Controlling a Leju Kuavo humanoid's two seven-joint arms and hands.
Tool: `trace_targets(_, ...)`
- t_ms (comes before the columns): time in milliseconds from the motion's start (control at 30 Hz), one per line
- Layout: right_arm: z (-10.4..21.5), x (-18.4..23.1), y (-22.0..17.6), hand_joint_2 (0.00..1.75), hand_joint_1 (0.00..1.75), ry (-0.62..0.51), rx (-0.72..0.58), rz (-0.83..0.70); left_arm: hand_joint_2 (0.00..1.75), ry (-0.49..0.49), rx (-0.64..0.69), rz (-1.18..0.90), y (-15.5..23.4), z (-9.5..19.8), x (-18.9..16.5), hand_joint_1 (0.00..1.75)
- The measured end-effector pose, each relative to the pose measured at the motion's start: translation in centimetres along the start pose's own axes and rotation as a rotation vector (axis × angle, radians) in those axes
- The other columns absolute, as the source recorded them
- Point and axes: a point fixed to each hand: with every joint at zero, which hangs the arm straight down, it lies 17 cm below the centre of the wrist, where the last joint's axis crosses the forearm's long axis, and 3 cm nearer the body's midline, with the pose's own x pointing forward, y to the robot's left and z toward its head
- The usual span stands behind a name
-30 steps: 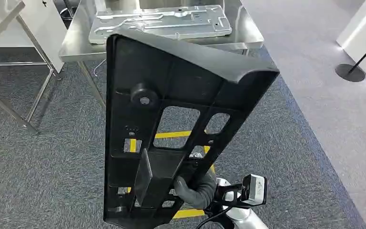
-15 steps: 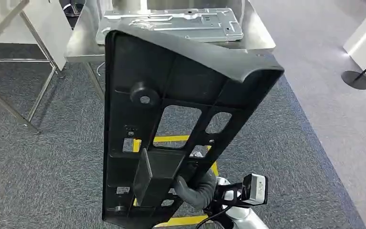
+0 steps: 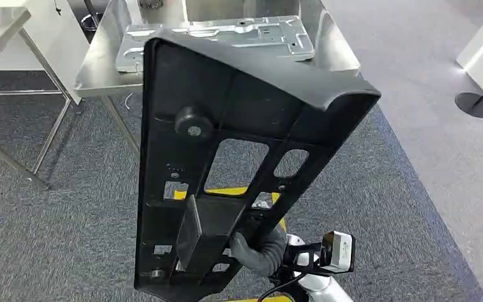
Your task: Take the parts from the cabinet and place them on the table.
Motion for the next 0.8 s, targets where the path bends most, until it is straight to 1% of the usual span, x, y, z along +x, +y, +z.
trace_targets(267, -0.4, 1.1, 0.0, 1.75, 1.75, -0.037, 0.011, -0.037, 0.0, -0.005, -0.003, -0.002, -0.1, -0.1, 0.3, 0.0)
trace_targets(367, -0.3, 1.1, 0.0, 1.75, 1.75, -0.036, 0.008, -0.044, 0.0, -0.005, -0.003, -0.001, -0.1, -0.1, 0.2, 0.0)
trace_targets(800, -1.0, 1.2, -0.2, 1.75, 1.75, -0.051, 0.002, -0.028, 0.0, -0.005, 0.004, 0.018, -0.2, -0.1, 0.3, 0.0)
